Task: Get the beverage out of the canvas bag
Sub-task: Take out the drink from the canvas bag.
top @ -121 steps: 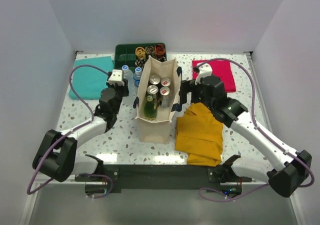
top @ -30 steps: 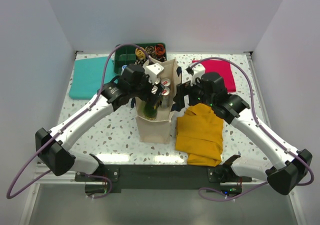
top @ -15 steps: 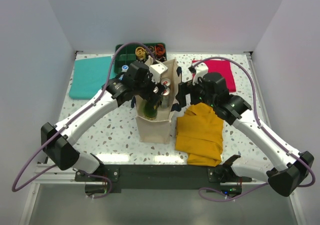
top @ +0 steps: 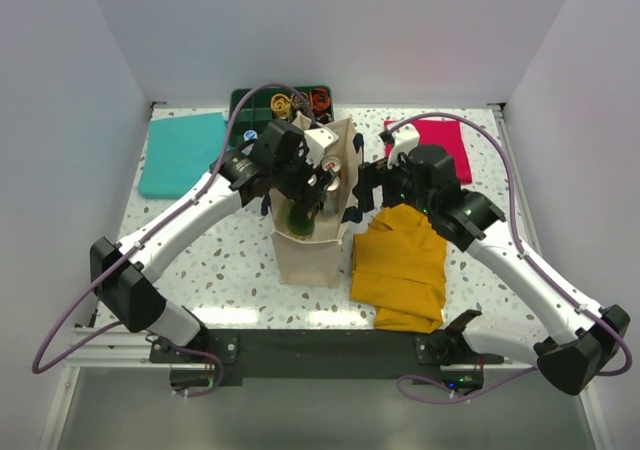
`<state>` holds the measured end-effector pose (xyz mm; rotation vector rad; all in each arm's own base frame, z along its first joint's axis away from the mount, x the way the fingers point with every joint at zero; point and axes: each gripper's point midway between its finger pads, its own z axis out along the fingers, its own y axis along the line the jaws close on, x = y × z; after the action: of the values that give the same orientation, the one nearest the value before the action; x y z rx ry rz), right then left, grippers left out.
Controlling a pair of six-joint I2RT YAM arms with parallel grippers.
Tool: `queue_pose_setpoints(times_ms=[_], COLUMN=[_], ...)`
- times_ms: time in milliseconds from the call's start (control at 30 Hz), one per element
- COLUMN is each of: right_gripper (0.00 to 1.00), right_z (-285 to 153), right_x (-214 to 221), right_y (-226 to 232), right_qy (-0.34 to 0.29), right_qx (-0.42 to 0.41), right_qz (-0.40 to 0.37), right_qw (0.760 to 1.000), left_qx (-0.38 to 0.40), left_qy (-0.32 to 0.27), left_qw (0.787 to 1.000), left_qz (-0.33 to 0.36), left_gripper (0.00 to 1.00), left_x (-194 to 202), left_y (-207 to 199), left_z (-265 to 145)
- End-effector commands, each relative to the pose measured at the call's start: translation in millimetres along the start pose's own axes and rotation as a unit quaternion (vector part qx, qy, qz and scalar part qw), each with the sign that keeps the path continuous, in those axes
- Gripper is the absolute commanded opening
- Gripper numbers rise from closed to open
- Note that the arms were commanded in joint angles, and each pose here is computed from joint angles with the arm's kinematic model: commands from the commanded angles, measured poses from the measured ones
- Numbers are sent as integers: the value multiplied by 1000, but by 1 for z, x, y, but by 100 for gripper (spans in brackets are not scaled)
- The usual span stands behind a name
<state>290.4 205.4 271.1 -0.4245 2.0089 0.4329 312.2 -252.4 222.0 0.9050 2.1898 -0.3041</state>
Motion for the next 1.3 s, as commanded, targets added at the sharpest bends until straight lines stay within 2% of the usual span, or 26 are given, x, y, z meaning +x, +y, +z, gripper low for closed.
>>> queue_pose_setpoints(times_ms=[0,333,433,567,667,733,833,1067,1267], right_gripper=[96,97,97,97,97,97,97,97,97], right_z=[0,6,7,9,11,11,12,14,15], right_x=[-23,-24,-25,-23,-20,-19,-17,-14,-14], right_y=[2,2,1,2,1,1,0,-5,-3], right_qy=[-32,-26,-28,-25,-21,-20,-18,-8,-8], right_qx=[-1,-1,2,-1,2,3,4,17,14], right_qz=[-4,-12,-13,-13,-12,-12,-13,-15,-15], right_qw=[999,1000,1000,1000,1000,1000,1000,1000,1000], left_qx=[5,19,18,12,12,12,1,-2,-26], left_qy=[18,48,64,73,70,72,81,87,103], left_qw=[1000,998,998,997,997,997,997,996,994], left_qz=[11,19,19,17,17,17,16,5,-2], left_gripper=[100,96,88,86,82,75,73,71,73], left_x=[1,12,17,20,16,17,19,22,27], left_y=[-3,-13,-14,-11,-11,-11,-8,-8,-1], left_z=[0,13,16,17,15,14,14,14,11])
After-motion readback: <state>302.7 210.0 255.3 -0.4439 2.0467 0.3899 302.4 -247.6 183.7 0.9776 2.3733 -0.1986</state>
